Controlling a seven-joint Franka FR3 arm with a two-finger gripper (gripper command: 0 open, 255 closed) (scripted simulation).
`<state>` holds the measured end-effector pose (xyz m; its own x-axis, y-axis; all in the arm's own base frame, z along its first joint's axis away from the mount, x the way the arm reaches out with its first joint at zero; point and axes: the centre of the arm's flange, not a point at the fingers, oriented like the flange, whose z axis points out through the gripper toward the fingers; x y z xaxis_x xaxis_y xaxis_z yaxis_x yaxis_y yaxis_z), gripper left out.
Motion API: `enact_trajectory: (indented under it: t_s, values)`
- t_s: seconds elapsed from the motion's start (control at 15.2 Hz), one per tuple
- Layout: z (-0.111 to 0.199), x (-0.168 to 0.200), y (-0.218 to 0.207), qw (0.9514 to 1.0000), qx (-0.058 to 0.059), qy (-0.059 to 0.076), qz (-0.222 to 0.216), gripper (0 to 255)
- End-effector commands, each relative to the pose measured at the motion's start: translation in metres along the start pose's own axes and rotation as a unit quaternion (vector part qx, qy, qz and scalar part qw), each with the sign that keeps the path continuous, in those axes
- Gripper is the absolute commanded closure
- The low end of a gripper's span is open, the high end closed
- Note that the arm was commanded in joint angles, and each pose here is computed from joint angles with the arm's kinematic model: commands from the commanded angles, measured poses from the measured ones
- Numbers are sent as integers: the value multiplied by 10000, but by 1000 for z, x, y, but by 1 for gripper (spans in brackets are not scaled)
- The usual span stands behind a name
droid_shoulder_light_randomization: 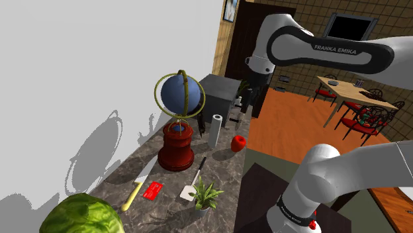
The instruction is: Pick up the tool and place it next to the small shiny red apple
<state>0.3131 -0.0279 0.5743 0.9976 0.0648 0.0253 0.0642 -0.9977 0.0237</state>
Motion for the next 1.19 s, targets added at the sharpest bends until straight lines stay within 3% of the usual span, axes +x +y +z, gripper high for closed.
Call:
enact_trajectory:
  t_s: [0.0,0.26,0.53,0.79,1.12]
  values:
    - [0,0,0,10000,0,0,0,0]
    - [29,26,-37,9983,89,-262,515,0]
    - [59,55,-72,9932,177,-523,1029,0]
    - [90,85,-104,9846,265,-782,1539,0]
    - [130,125,-141,9693,373,-1102,2168,0]
